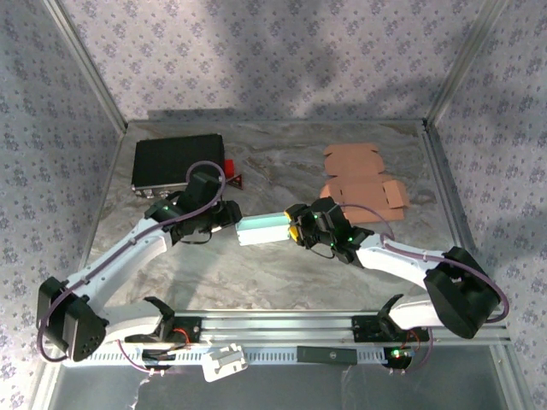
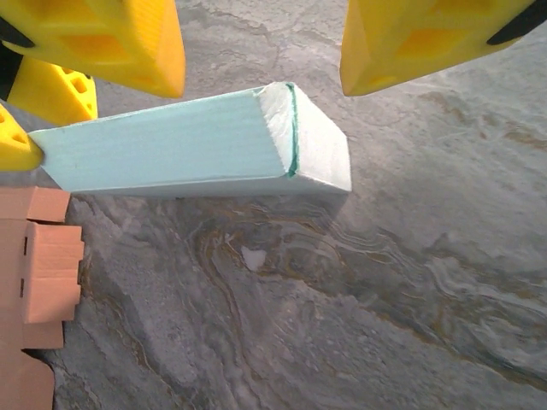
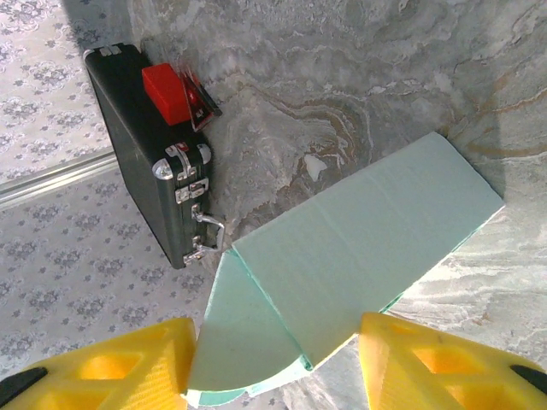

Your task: Fold the paper box

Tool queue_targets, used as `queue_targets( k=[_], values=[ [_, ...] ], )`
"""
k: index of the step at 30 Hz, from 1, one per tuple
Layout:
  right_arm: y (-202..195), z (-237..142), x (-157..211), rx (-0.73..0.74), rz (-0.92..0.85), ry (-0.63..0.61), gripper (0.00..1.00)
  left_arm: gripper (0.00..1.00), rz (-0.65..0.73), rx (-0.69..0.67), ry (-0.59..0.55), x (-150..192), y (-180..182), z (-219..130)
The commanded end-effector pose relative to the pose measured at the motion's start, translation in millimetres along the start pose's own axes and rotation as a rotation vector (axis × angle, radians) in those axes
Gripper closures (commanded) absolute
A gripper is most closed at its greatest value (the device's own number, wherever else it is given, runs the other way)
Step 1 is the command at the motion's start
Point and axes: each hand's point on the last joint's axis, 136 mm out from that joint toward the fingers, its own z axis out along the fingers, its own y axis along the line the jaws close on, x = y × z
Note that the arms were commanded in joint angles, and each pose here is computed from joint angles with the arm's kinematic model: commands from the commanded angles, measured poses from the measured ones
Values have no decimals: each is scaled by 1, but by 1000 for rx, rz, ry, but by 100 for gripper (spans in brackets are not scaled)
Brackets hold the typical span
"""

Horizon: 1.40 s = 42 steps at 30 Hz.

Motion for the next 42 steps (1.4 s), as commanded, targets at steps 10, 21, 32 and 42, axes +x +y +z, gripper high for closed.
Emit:
queue_targets(
  k=[10, 21, 32, 42],
  values=[
    [-20, 4, -8, 69, -1, -18, 52, 53, -46, 8, 39, 11, 13, 26],
    [-30, 7, -7, 104, 2, -13, 63, 57, -62, -5, 57, 17, 26, 41],
    [-44, 0, -11, 158, 7, -38, 68, 63, -86, -28, 62, 33, 47, 43],
    [-55, -1, -11, 208, 22, -35, 73, 81, -88, -34, 83, 39, 50, 47]
  ],
)
